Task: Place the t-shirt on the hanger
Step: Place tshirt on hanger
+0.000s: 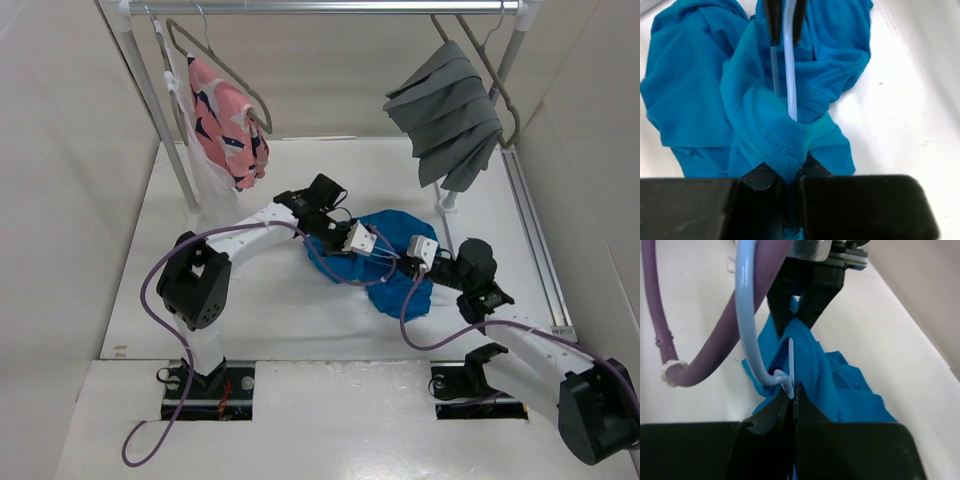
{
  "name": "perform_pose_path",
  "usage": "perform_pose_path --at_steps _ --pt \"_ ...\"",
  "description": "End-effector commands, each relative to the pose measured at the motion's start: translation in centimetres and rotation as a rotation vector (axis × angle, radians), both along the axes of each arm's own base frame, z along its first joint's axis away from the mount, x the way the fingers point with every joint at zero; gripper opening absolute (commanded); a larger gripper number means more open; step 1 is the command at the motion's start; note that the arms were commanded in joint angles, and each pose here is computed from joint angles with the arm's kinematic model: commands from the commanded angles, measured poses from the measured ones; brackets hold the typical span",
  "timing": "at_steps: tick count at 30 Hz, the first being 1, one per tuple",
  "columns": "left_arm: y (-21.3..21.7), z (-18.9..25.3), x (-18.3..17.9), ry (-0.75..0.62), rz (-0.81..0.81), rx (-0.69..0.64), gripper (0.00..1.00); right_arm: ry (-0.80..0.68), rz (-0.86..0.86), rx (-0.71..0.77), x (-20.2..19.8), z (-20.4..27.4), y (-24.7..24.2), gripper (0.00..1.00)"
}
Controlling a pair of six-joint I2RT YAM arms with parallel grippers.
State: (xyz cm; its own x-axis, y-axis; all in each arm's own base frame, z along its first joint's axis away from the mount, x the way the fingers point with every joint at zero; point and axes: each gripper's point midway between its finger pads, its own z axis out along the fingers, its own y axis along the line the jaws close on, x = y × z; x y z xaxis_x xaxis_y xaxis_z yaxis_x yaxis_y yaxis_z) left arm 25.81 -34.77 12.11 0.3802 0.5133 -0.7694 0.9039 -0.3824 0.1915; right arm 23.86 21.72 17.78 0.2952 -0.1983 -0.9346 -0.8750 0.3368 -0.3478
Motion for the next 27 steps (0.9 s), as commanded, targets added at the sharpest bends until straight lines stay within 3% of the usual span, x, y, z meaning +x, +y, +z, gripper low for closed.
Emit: perform_pose_path --at_steps 1,4,7,8,12,13,16,20,22,23,26,27 --pt "-1.7 2.5 -1.5 0.044 -0.028 -0.038 0.00 -0.118 0.028 0.058 0.7 4.9 0.8 0.00" --pt "-1.3 4.3 -0.8 0.084 0.029 -0.045 0.00 -0.086 -0.026 0.036 1.9 4.8 0.5 0.00" --pt "-0.4 5.9 0.0 0.142 0.132 -0.043 0.00 -0.006 -0.120 -0.009 3.3 4.2 -0.4 0.33" --pt "-0.1 6.7 0.2 0.150 0.158 -0.051 0.00 -0.029 -0.139 -0.007 4.0 6.1 -0.5 0.50" --pt "1.6 7.9 -0.2 0.211 0.245 -0.057 0.00 -0.030 -0.236 -0.016 4.1 9.3 -2.0 0.81" --pt "2.0 7.6 -0.8 0.228 0.253 -0.047 0.00 -0.004 -0.309 -0.040 4.2 9.0 -3.3 0.84" --pt "2.6 8.2 -1.8 0.258 0.282 -0.053 0.00 -0.057 -0.483 0.001 2.9 13.0 -6.9 0.88" --pt "3.2 8.0 -2.9 0.329 0.329 -0.034 0.00 -0.048 -0.615 -0.018 -0.3 14.9 -10.7 0.85" --pt "3.4 8.0 -3.3 0.349 0.343 -0.031 0.00 0.007 -0.593 -0.087 -1.8 13.1 -11.0 0.75" --pt "3.4 8.7 -3.2 0.344 0.349 -0.048 0.00 0.031 -0.538 -0.108 -2.5 12.3 -10.3 0.63" --pt "3.1 9.3 -3.4 0.368 0.361 -0.067 0.00 0.166 -0.354 -0.182 -4.5 5.7 -7.5 0.43" --pt "3.0 9.5 -3.3 0.373 0.368 -0.073 0.00 0.149 -0.249 -0.137 -5.5 5.6 -5.8 0.43"
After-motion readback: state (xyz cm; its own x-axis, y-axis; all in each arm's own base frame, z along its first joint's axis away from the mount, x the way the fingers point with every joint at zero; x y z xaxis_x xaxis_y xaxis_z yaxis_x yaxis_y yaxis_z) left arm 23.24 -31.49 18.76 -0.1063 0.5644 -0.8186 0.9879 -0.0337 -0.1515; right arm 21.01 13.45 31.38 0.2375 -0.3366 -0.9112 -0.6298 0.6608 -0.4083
